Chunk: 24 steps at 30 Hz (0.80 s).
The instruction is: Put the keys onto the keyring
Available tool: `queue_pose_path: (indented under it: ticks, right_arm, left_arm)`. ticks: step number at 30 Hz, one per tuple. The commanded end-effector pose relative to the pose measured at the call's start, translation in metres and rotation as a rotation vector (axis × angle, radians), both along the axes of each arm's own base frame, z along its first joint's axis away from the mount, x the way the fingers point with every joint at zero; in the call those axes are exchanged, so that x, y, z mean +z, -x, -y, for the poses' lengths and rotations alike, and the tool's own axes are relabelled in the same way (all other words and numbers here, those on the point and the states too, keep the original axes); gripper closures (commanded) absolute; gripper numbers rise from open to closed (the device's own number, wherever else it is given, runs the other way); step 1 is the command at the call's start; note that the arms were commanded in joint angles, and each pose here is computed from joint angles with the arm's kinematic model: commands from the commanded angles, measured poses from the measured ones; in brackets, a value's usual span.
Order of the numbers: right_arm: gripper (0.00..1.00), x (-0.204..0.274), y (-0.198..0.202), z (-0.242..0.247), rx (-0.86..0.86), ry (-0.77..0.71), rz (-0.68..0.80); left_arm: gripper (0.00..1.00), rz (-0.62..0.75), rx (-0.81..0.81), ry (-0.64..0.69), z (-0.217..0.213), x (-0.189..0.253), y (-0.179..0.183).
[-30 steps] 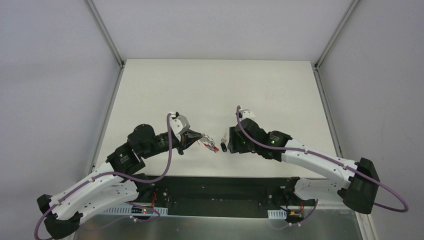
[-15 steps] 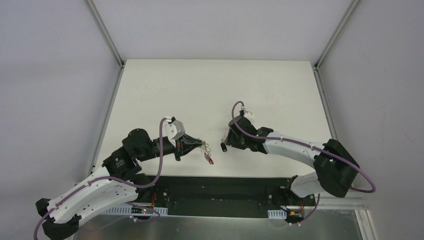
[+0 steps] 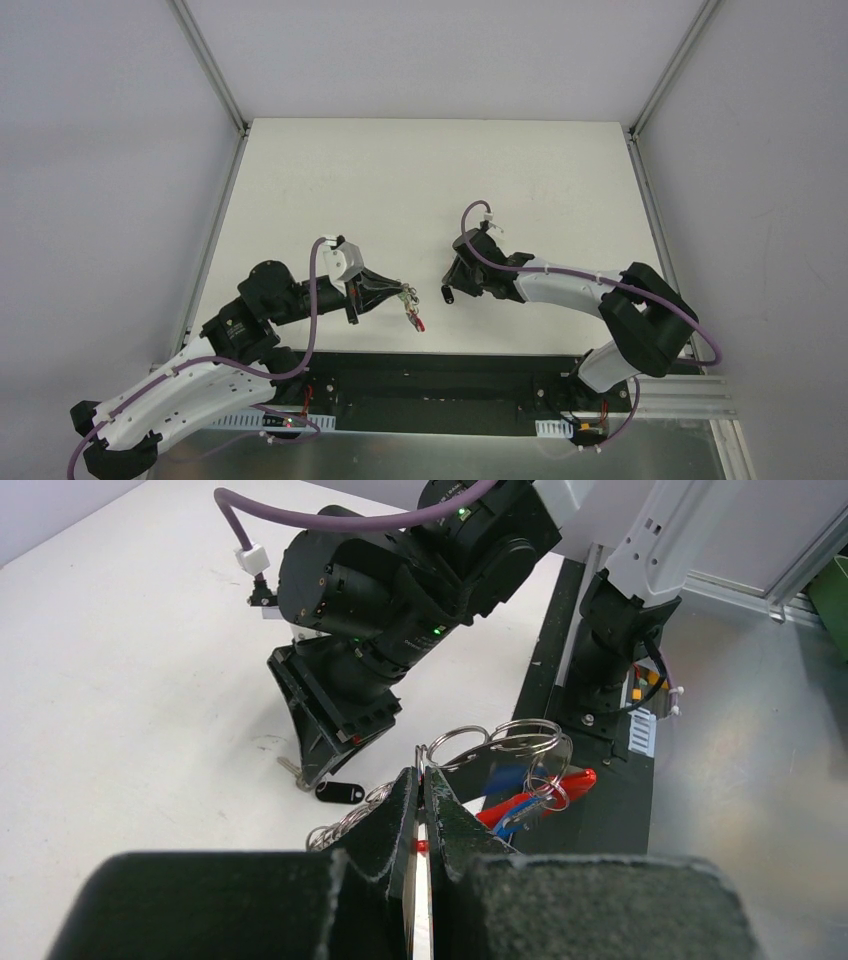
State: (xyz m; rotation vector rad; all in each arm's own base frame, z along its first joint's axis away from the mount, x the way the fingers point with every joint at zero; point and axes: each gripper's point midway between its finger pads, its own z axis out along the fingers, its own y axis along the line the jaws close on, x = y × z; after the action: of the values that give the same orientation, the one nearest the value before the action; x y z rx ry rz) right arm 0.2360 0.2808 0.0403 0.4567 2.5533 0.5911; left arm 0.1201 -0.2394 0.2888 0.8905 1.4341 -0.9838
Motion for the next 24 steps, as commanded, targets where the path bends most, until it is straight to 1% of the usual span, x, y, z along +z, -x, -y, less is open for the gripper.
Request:
queue_pose_path:
  ticks: [1,5,14,24]
  right_arm:
    - [0.66,0.000,-0.006,-0.004,-0.032,-0.033,0.003]
    - [0.69,-0.004,-0.007,-0.004,-0.035,-0.028,-0.006]
    - [0.70,-0.011,-0.004,0.003,-0.040,-0.013,-0.022]
    - [0.82,-0.015,-0.008,0.005,-0.053,-0.026,-0.028]
  left_arm:
    - [1.00,0.049,-0.042,0.083,0.004,0.024,0.007]
    - [1.00,0.049,-0.041,0.082,0.004,0.024,0.007]
    - [1.00,0.049,-0.043,0.078,0.005,0.023,0.007]
    - [1.00,0.041,-0.049,0.069,0.008,0.021,0.006]
